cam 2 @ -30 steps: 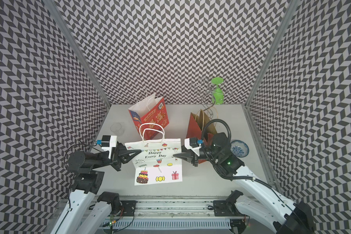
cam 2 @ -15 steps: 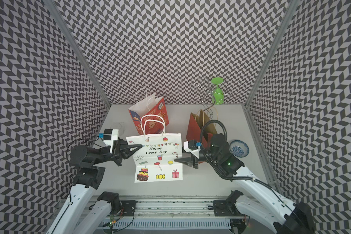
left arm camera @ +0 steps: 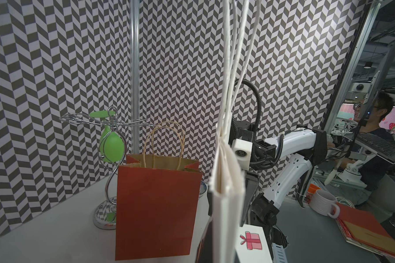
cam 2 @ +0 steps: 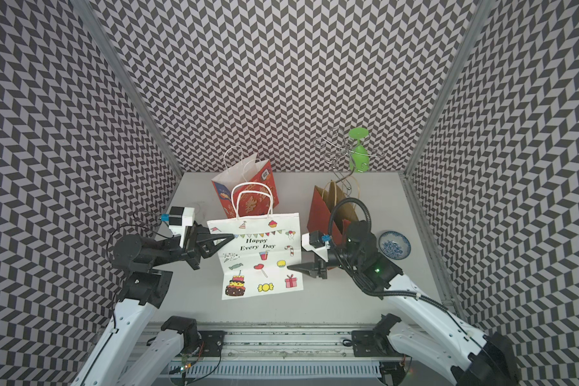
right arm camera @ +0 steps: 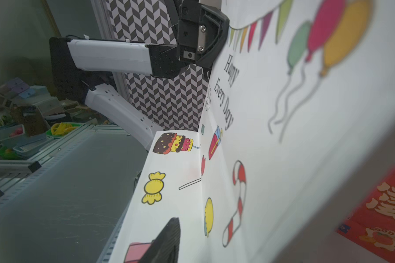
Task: Put away the paper bag
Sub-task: Press the paper bag.
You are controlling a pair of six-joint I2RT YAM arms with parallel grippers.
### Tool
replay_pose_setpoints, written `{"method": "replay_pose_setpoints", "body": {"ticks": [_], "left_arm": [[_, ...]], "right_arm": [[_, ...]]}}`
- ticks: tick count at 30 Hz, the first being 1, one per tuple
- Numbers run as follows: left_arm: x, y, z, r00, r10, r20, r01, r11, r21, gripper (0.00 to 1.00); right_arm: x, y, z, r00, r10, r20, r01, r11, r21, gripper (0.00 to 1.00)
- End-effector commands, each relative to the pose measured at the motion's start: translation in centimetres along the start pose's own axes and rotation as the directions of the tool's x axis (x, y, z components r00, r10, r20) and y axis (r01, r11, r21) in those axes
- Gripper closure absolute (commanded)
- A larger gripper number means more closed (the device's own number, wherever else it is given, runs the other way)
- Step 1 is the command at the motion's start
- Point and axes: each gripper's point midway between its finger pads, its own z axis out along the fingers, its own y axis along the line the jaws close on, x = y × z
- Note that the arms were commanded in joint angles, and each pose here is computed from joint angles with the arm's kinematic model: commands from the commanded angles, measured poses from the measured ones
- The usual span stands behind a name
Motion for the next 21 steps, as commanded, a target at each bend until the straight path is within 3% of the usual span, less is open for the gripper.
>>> {"method": "replay_pose_setpoints", "body": {"ticks": [1, 4, 8, 10, 15, 16, 18, 21], "left_arm": [[-2.0, -1.1, 0.0, 0.997, 0.071, 0.020, -0.072, 0.997, 0.014, 1.00], [-2.1, -1.2, 0.0, 0.997, 0.076, 0.018, -0.077, 0.997, 0.014, 1.00], [-2.3, -1.3, 0.0, 0.996, 0.085, 0.021, -0.086, 0.996, 0.012, 1.00], [-2.4, -1.4, 0.0, 0.995, 0.093, 0.023, -0.093, 0.996, 0.011, 1.00], [-2.7, -1.1, 0.0, 0.994, 0.108, 0.008, -0.108, 0.994, -0.007, 1.00], [-2.7, -1.0, 0.0, 0.994, 0.105, 0.007, -0.105, 0.994, -0.008, 1.00], [-2.6, -1.0, 0.0, 0.994, 0.106, 0.007, -0.106, 0.994, -0.009, 1.00], [-2.6, -1.1, 0.0, 0.994, 0.112, 0.007, -0.112, 0.994, -0.011, 1.00]], "right_arm": [[0.0, -0.2, -0.4, 1.000, -0.022, -0.001, 0.022, 0.999, 0.037, 0.44], [-0.3, 0.4, -0.4, 1.000, -0.016, 0.015, 0.015, 1.000, 0.005, 0.57], [-1.0, 0.9, -0.5, 1.000, -0.006, 0.027, 0.007, 1.000, -0.024, 0.89], [-1.1, 0.9, -0.5, 1.000, -0.005, 0.025, 0.006, 1.000, -0.020, 1.00], [-1.9, 0.8, -0.8, 0.999, -0.013, 0.036, 0.013, 1.000, -0.005, 1.00], [-2.7, 0.7, -1.0, 0.999, -0.019, 0.049, 0.019, 1.000, 0.006, 0.90], [-4.3, 0.8, -1.6, 0.996, -0.038, 0.082, 0.036, 0.999, 0.028, 0.57], [-5.9, 0.4, -3.1, 0.988, -0.100, 0.119, 0.083, 0.987, 0.141, 0.30]]}}
